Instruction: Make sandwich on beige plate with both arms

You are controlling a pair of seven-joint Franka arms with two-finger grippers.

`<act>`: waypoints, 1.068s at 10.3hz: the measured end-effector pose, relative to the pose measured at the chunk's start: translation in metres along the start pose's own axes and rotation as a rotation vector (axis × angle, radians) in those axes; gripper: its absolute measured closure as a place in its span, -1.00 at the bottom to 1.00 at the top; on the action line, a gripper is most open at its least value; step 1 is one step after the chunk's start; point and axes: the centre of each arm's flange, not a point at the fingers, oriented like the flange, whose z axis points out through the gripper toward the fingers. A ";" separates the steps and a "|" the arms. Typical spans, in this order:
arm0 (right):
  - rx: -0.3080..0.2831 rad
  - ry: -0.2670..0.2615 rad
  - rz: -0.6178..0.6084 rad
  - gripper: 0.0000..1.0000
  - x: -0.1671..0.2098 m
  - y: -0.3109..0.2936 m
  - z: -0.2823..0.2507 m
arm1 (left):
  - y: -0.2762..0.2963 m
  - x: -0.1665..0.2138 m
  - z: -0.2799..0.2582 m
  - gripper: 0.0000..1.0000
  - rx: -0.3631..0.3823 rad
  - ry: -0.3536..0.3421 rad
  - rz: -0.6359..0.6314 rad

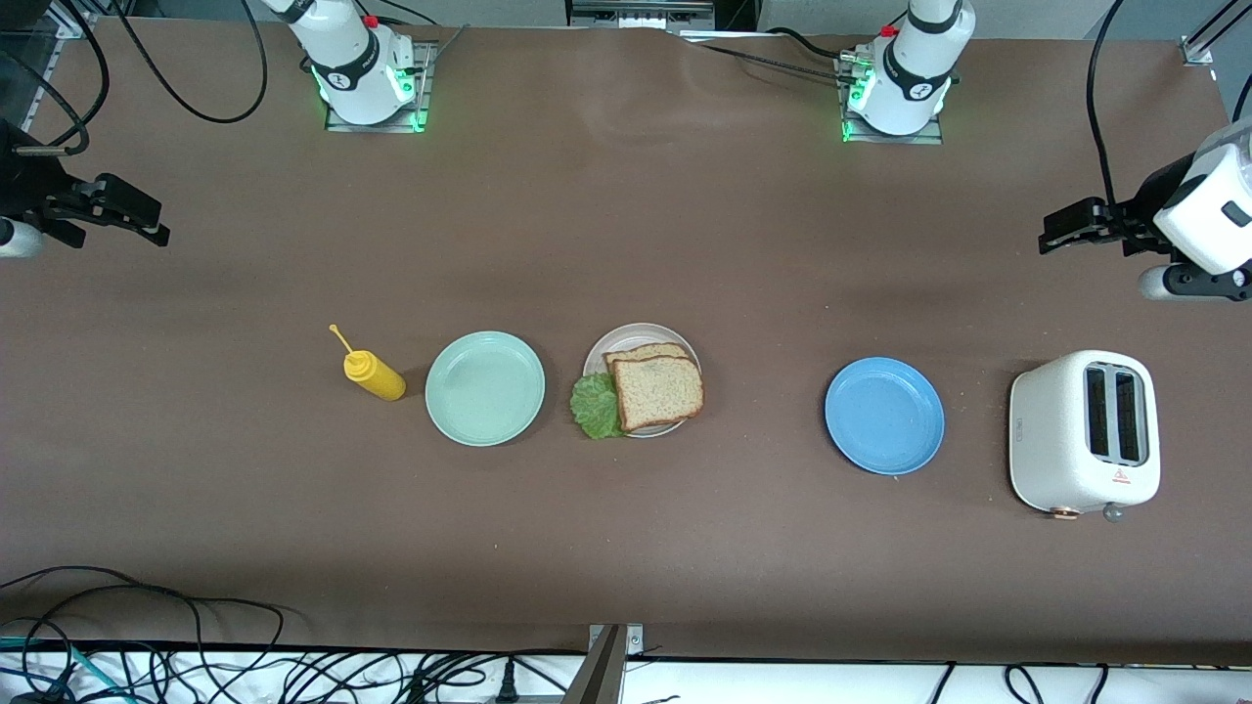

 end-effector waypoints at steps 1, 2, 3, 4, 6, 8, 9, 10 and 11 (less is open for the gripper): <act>0.000 0.000 0.000 -1.00 -0.001 0.000 -0.001 | 0.000 0.002 0.002 -1.00 0.000 -0.003 0.000; 0.000 0.003 -0.001 -1.00 -0.002 0.000 -0.004 | 0.000 0.004 0.004 -1.00 0.000 -0.002 0.000; 0.000 0.006 -0.001 -1.00 -0.004 -0.001 -0.007 | -0.001 0.006 0.005 -1.00 0.000 0.001 -0.002; 0.000 0.007 -0.001 -1.00 -0.005 -0.001 -0.008 | -0.001 0.007 0.006 -1.00 0.000 0.004 -0.003; 0.000 0.007 -0.001 -1.00 -0.005 -0.001 -0.008 | -0.002 0.009 0.008 -1.00 -0.001 0.007 -0.003; -0.001 0.008 -0.001 -1.00 -0.005 -0.001 -0.008 | -0.002 0.011 0.010 -1.00 -0.001 0.006 -0.003; -0.001 0.010 -0.001 -1.00 -0.005 -0.001 -0.009 | -0.001 0.012 0.012 -1.00 -0.001 0.006 -0.003; -0.001 0.011 0.000 -1.00 -0.005 -0.001 -0.010 | -0.001 0.013 0.015 -1.00 -0.001 0.007 -0.002; -0.001 0.010 0.001 -1.00 -0.004 0.000 -0.009 | -0.001 0.014 0.016 -1.00 -0.001 0.008 -0.002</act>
